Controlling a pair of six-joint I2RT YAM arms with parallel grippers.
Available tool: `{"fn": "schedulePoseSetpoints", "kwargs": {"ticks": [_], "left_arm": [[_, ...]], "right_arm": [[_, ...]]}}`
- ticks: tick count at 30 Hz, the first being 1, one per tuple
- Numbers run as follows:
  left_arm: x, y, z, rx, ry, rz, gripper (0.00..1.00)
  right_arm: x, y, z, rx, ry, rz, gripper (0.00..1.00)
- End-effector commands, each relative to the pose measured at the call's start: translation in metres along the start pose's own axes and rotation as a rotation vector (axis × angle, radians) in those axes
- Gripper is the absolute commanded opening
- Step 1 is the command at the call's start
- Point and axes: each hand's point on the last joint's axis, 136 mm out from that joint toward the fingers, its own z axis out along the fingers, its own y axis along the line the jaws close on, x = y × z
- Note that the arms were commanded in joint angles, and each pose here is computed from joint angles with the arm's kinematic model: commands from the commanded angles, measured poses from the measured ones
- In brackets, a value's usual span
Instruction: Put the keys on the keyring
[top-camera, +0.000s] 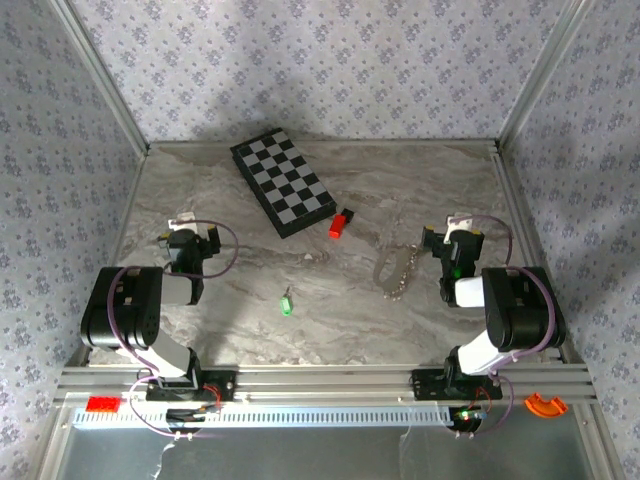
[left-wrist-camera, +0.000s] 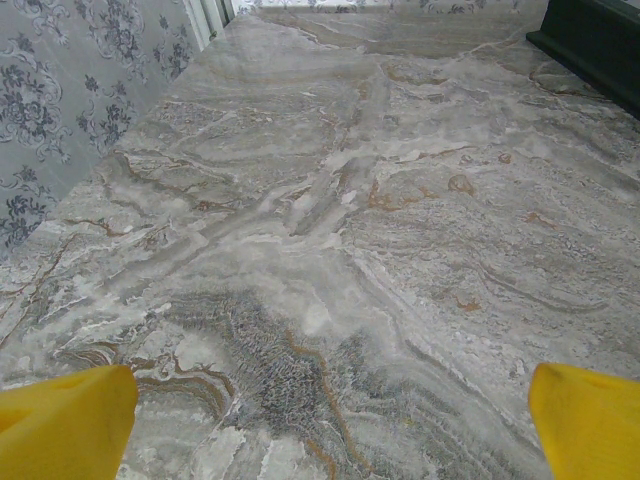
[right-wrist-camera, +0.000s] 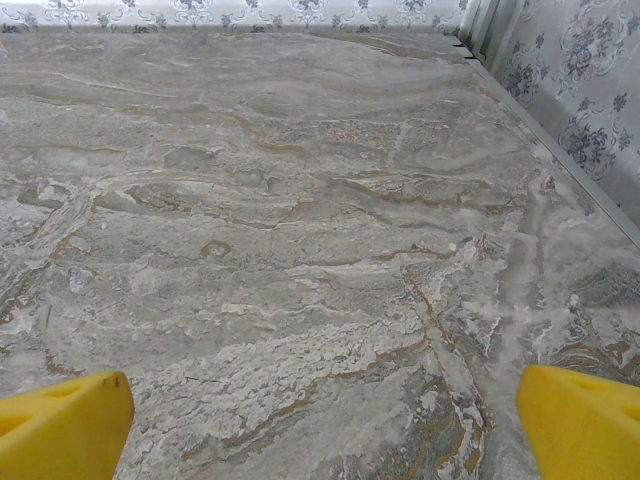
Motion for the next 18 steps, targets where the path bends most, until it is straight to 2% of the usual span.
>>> {"fn": "schedulePoseSetpoints", "kwargs": {"ticks": [1, 18], "left_arm": [[-0.0132, -0.0025, 0.0007, 0.017, -0.03, -0.022, 1.0], [-0.0132, -0.0027, 0.0006, 0.017, -0.03, -0.022, 1.0]], "right_arm": [[-0.0089, 0.0005, 0.0026, 0.005, -0.019, 0.002, 1.0], [-0.0087, -0.0004, 0.0032, 0.0, -0.016, 0.009, 1.0]]}}
